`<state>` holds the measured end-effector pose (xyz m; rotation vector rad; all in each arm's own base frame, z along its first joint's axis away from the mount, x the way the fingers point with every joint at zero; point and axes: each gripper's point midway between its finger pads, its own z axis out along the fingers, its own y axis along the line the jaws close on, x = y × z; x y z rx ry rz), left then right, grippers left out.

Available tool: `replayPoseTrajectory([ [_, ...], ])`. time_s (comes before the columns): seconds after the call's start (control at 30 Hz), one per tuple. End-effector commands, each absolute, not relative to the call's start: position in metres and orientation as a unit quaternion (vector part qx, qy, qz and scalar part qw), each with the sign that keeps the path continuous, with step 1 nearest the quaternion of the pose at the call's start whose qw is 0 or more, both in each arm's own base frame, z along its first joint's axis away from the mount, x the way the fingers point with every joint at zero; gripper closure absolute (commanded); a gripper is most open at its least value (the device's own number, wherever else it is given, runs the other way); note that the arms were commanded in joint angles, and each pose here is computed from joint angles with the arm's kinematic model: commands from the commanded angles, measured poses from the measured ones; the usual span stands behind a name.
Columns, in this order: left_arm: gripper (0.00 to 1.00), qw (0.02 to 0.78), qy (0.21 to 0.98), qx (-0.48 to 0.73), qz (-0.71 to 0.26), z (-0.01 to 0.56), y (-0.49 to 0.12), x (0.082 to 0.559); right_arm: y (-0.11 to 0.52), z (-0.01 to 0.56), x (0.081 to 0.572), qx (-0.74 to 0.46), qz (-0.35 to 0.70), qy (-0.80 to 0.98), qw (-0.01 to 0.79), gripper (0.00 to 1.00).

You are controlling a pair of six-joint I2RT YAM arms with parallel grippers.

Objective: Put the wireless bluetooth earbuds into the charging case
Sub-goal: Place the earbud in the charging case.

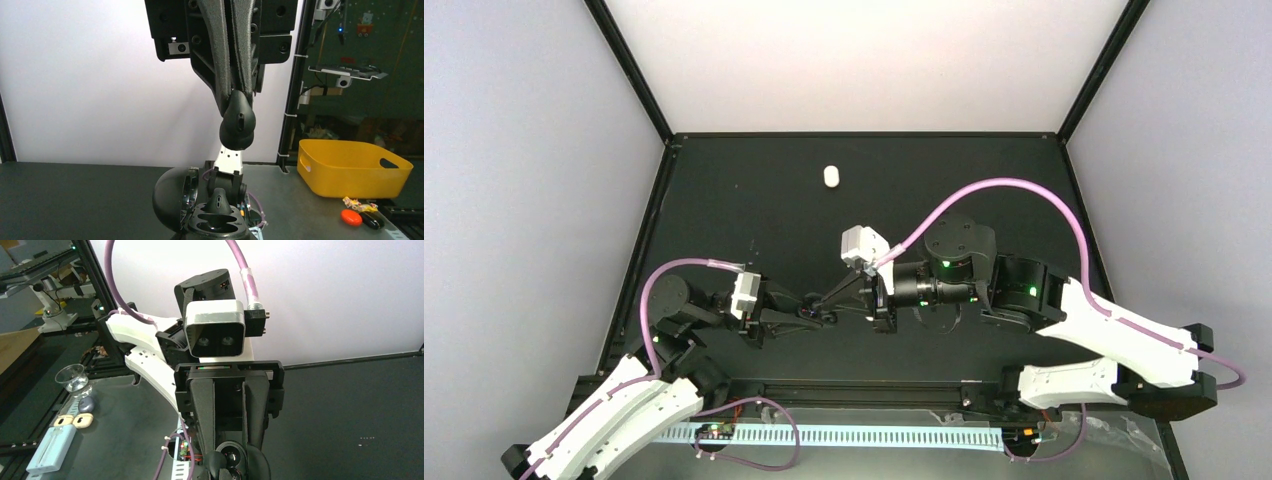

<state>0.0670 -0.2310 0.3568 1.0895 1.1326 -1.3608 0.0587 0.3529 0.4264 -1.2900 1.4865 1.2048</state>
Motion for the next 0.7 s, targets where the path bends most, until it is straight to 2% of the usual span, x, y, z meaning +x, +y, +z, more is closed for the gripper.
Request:
replayPoseTrajectory([
  [0.0,0.98,0.51,0.451,0.467,-0.564,0.369,-0.23,0.061,0.354,0.425,0.061,-0.519,0.456,0.593,0.414,0.99],
  [0.67,0.98,0.501,0.449,0.475,-0.568,0.366,-0.231,0.058,0.368,0.402,0.067,-0.535,0.417,0.615,0.402,0.99],
])
